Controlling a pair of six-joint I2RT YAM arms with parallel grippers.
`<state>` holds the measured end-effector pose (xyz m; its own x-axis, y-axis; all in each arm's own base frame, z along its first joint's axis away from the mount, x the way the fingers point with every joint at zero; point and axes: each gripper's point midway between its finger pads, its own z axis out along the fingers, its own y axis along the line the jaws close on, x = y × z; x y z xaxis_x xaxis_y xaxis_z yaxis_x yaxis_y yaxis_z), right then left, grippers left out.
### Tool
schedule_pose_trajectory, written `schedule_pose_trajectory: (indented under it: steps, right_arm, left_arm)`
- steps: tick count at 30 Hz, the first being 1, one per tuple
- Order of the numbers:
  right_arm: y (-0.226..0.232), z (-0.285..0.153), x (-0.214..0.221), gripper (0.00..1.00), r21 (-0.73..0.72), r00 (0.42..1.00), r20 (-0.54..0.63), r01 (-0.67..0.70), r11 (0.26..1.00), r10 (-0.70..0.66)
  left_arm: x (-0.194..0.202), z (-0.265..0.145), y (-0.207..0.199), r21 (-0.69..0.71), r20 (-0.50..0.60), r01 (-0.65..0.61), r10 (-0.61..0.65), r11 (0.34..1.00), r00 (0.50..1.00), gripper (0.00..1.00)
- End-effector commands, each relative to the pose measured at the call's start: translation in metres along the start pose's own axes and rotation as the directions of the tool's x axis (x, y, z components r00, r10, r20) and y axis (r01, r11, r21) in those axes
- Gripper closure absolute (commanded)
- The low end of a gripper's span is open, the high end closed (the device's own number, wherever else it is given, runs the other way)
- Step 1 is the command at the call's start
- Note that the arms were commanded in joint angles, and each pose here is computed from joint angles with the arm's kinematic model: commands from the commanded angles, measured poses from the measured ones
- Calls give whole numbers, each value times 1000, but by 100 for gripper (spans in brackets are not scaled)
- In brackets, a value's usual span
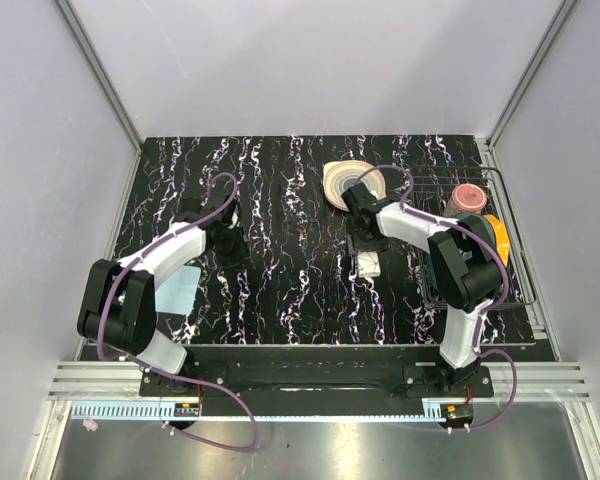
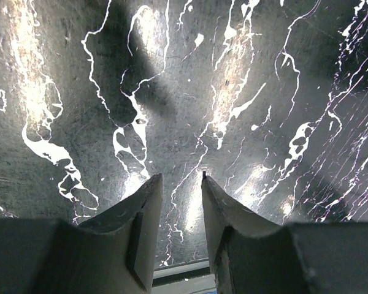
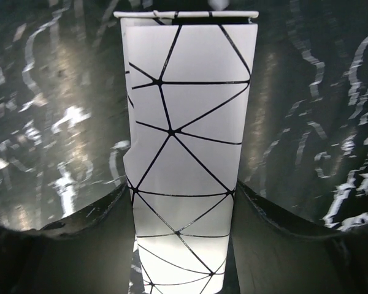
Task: Organize the sunglasses
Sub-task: Move the case with the sunglasses to the center of the board, then pick up the sunglasses case from the corner of the board.
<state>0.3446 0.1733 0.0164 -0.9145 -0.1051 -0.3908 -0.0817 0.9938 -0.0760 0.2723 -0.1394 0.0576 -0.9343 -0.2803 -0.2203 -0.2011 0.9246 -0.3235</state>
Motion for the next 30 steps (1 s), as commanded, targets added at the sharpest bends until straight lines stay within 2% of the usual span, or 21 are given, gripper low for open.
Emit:
schedule_pose_trajectory:
  steps: [1, 11, 13, 14, 15, 16, 17, 19, 20, 21, 24, 30]
  right_arm:
    - [-56, 9, 4, 54, 129, 999, -24, 40, 991, -37]
    - [-90, 16, -3, 41, 167, 998, -46, 55, 984, -48]
    - [-90, 15, -5, 29, 170, 998, -38, 54, 984, -48]
    - [-90, 15, -6, 25, 169, 998, -36, 52, 984, -46]
    - [-89, 15, -7, 17, 161, 998, -34, 50, 986, -45]
    - [-87, 13, -8, 14, 151, 999, -28, 45, 988, -41]
    - [-85, 10, -12, 11, 141, 999, -16, 39, 989, -37]
    - [-83, 1, -21, 1, 122, 1000, 18, 19, 992, -21]
    - [-79, -3, -25, 0, 102, 999, 29, 16, 995, -19]
    - [-78, -11, -31, 0, 90, 998, 55, 7, 996, -12]
    - [-76, -26, -43, 0, 70, 996, 90, -3, 998, -3]
    - [-73, -54, -61, 0, 40, 990, 139, -38, 998, 32]
  left_arm:
    - [-17, -8, -12, 37, 28, -31, 30, 999, 999, 63]
    - [-39, -13, -3, -3, 68, -9, 10, 1000, 998, 61]
    - [-50, -17, 4, -29, 99, 5, -2, 1000, 995, 59]
    - [-53, -18, 7, -45, 105, 10, -5, 999, 994, 55]
    - [-59, -21, 13, -64, 119, 23, -15, 998, 993, 52]
    - [-67, -24, 18, -91, 146, 29, -16, 995, 989, 49]
    - [-71, -26, 24, -114, 156, 38, -20, 993, 988, 40]
    - [-89, -34, 40, -171, 205, 66, -30, 983, 978, 32]
    - [-96, -37, 47, -197, 222, 76, -31, 978, 974, 23]
    - [-112, -46, 60, -247, 273, 107, -37, 963, 961, 19]
    - [-135, -57, 83, -332, 319, 142, -30, 933, 947, 10]
    - [-166, -51, 116, -396, 325, 204, -72, 895, 943, 7]
